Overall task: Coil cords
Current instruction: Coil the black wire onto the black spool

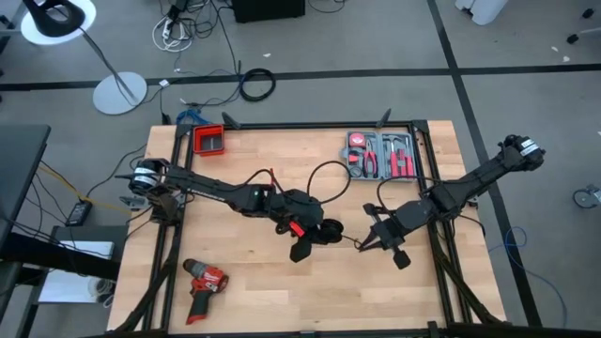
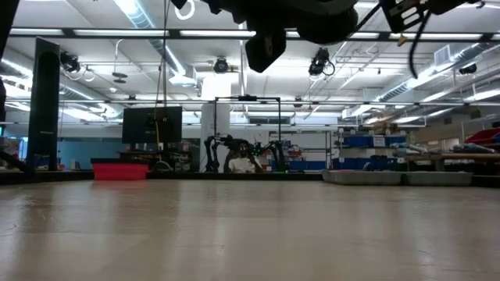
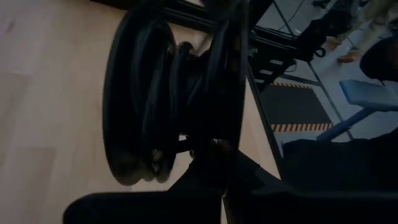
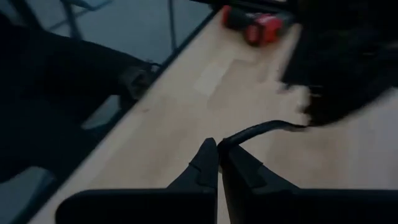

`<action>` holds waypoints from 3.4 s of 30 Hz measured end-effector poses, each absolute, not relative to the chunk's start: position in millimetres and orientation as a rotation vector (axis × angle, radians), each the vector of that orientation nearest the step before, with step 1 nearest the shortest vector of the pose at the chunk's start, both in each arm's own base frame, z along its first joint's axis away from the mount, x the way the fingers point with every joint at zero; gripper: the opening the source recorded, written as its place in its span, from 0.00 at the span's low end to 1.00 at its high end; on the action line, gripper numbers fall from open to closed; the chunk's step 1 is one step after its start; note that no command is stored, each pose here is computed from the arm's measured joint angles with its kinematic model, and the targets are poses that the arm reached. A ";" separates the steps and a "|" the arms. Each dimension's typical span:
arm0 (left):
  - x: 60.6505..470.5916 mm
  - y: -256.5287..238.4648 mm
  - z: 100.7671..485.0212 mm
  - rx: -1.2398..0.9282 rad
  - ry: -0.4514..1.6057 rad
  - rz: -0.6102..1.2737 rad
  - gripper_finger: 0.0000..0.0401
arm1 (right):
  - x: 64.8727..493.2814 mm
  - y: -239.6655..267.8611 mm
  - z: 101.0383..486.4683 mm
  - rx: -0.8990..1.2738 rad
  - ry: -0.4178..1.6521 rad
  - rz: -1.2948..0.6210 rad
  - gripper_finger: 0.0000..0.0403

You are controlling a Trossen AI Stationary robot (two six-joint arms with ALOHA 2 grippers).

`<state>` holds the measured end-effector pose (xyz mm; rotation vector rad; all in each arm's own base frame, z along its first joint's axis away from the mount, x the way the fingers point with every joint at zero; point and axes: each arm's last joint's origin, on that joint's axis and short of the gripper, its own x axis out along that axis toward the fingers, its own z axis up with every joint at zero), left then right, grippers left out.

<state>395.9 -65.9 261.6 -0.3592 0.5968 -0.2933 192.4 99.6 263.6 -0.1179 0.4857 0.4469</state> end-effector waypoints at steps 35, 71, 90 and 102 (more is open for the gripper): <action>396.5 -71.1 261.7 -0.386 0.599 -0.430 0.00 | 210.9 71.1 281.2 -0.480 0.256 0.235 0.01; 401.8 -72.0 271.4 -0.041 0.391 -0.516 0.00 | 263.6 55.9 256.2 -0.284 0.184 0.380 0.01; 408.3 -69.3 292.4 0.245 0.272 -0.399 0.00 | 244.9 53.1 272.9 -0.059 0.204 0.369 0.06; 408.4 -68.5 295.9 0.256 0.249 -0.377 0.00 | 236.8 53.6 273.3 -0.018 0.253 0.388 0.11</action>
